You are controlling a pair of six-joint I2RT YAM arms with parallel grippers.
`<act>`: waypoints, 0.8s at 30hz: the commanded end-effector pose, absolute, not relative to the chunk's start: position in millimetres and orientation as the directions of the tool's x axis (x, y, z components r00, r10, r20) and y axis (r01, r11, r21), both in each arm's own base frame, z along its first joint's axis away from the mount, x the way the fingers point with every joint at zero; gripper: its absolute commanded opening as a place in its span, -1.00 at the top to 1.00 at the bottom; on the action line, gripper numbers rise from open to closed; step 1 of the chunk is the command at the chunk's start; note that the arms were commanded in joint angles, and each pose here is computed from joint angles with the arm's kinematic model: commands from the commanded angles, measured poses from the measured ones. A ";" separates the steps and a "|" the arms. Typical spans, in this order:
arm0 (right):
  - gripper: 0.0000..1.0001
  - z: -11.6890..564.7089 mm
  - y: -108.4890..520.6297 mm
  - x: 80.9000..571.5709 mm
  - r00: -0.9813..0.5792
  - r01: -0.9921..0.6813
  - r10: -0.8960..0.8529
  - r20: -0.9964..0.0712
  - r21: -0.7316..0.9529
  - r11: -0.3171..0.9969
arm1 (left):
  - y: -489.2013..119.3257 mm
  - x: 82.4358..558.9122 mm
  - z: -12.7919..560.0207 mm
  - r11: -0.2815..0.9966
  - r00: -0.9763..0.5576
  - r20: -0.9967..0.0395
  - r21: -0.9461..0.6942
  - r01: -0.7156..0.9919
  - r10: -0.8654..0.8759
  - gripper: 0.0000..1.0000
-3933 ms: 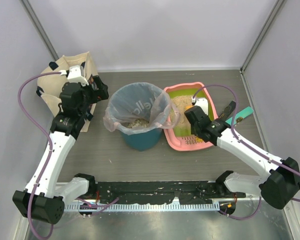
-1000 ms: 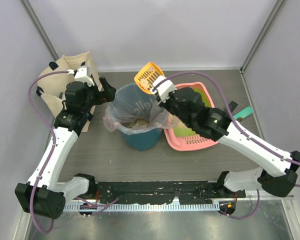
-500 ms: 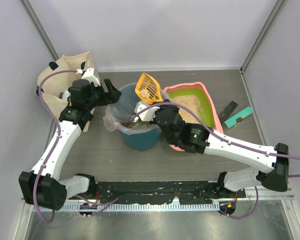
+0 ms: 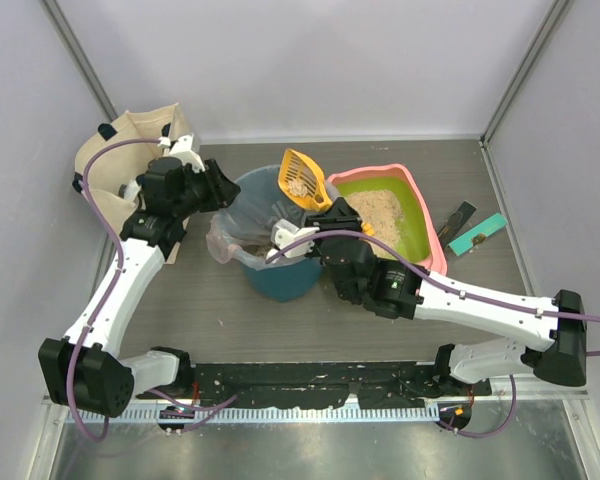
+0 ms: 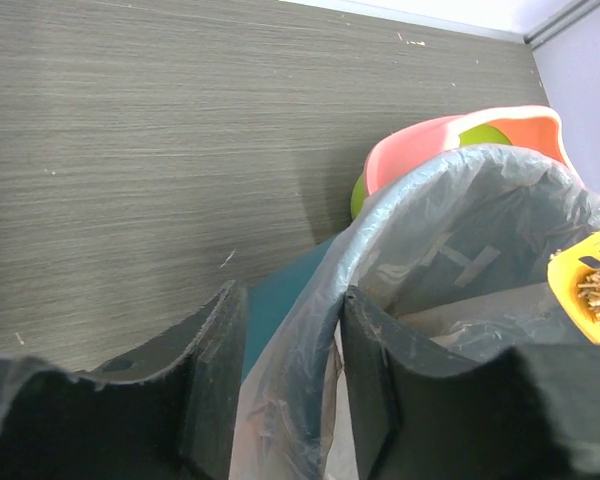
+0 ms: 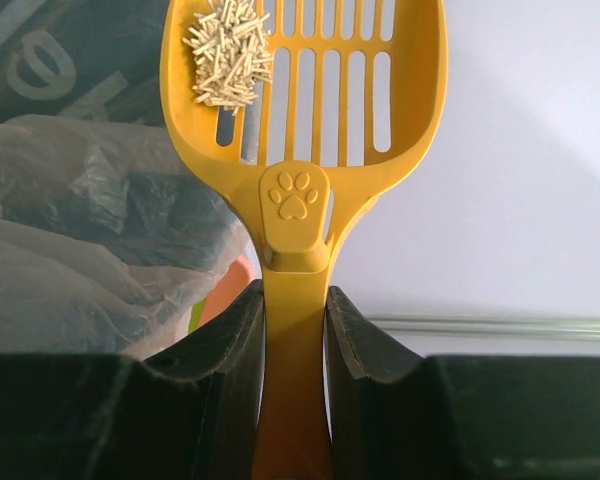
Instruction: Clean the litter box
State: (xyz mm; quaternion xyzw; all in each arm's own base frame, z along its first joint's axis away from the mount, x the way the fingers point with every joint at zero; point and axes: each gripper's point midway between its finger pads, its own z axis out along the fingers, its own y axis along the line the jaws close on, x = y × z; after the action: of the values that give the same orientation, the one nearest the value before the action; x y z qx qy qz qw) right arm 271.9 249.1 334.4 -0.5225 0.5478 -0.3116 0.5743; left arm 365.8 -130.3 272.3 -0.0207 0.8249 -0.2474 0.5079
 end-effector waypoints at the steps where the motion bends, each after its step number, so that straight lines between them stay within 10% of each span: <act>1: 0.97 354.6 243.4 266.5 0.252 -0.138 -0.929 -0.272 -0.960 0.244 | -138.0 367.1 298.1 0.861 -0.436 -0.853 -0.430 0.273 -0.287 0.17; 16: 0.98 357.1 251.2 243.3 0.349 0.178 -0.926 0.143 -0.980 -0.085 | -141.4 362.8 305.3 0.856 -0.421 -0.862 -0.425 0.295 -0.283 0.63; 24: 0.98 365.1 251.7 238.3 0.353 0.262 -0.924 0.149 -0.963 -0.055 | -141.2 362.1 306.3 0.855 -0.418 -0.863 -0.426 0.297 -0.285 0.74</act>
State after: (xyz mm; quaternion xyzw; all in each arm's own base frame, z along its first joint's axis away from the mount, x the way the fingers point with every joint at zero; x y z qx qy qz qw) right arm 245.7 253.7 322.2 -0.5917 0.3266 -0.4695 0.5682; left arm 360.8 -140.6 272.4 -0.0010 0.8247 -0.2599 0.5022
